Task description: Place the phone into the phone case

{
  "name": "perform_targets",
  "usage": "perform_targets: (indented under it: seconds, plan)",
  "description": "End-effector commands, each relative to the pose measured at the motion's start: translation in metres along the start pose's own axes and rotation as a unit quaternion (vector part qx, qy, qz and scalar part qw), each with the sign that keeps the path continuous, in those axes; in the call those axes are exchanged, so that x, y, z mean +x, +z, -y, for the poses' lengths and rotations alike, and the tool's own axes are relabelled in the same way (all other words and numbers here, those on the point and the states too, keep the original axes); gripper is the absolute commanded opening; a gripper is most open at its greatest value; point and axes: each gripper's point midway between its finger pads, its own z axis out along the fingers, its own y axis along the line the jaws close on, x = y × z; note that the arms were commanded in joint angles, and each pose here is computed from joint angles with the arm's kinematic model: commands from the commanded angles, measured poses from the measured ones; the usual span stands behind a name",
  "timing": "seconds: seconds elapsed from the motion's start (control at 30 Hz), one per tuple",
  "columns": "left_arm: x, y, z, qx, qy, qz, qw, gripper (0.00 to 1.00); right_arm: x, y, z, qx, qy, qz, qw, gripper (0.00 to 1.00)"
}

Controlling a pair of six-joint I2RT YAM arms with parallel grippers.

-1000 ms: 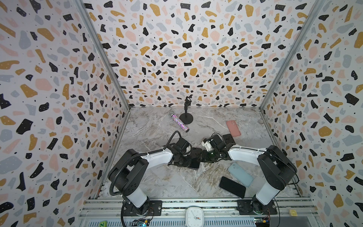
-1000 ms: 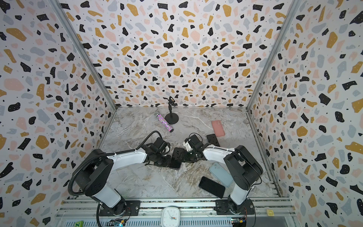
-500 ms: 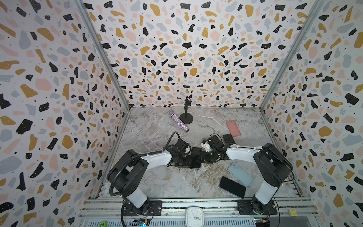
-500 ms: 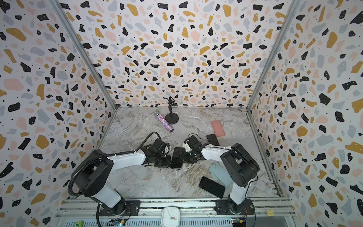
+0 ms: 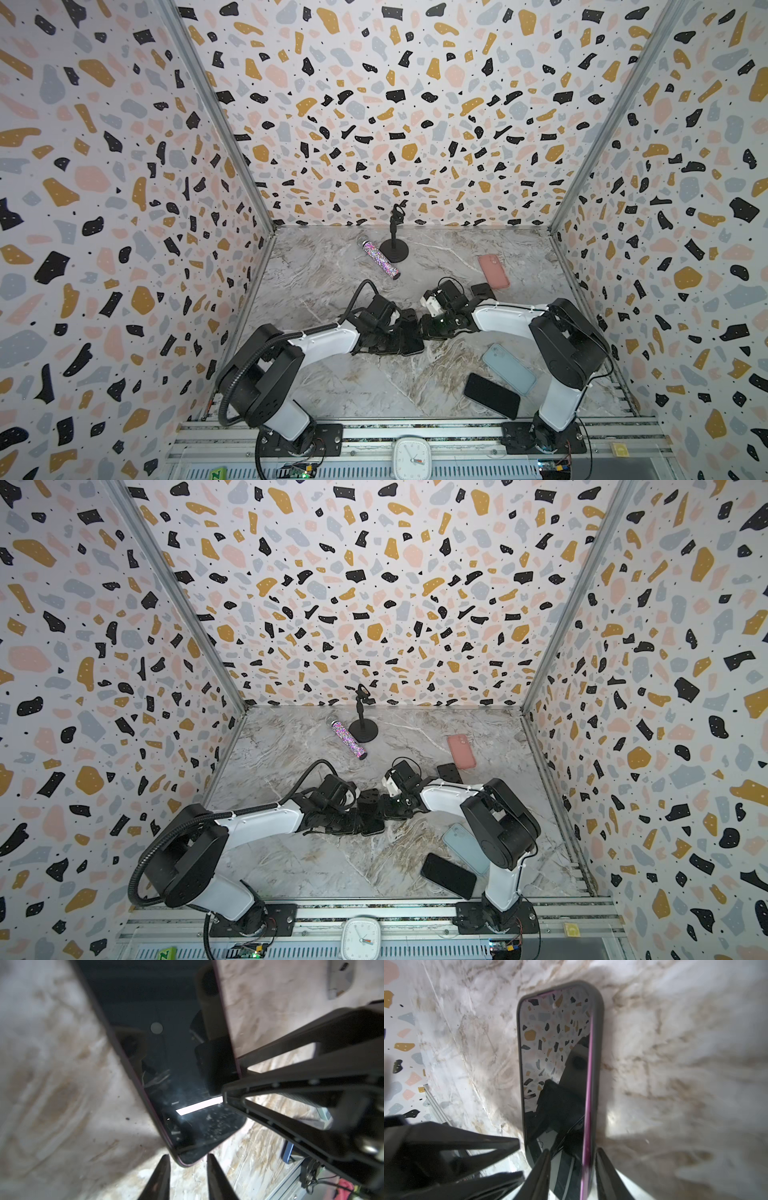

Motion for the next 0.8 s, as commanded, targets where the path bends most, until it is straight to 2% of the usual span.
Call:
perform_targets:
  seconds: [0.0, 0.27, 0.47, 0.77]
  plan:
    - [0.001, -0.003, 0.000, 0.013, -0.012, 0.007, 1.000, 0.37, 0.001, -0.029, -0.004, 0.017, -0.010, 0.025, 1.000, 0.38]
    - [0.009, 0.001, -0.003, 0.027, -0.032, 0.010, 0.999, 0.41, 0.025, -0.021, -0.004, 0.019, -0.003, 0.006, 1.000, 0.36]
    - [0.011, 0.005, -0.010, 0.030, -0.038, 0.006, 0.999, 0.44, 0.026, -0.018, -0.001, 0.023, -0.007, 0.005, 1.000, 0.31]
    - [0.010, 0.012, 0.000, 0.067, -0.047, 0.007, 0.997, 0.45, 0.029, -0.009, -0.005, 0.010, -0.006, -0.007, 1.000, 0.24]
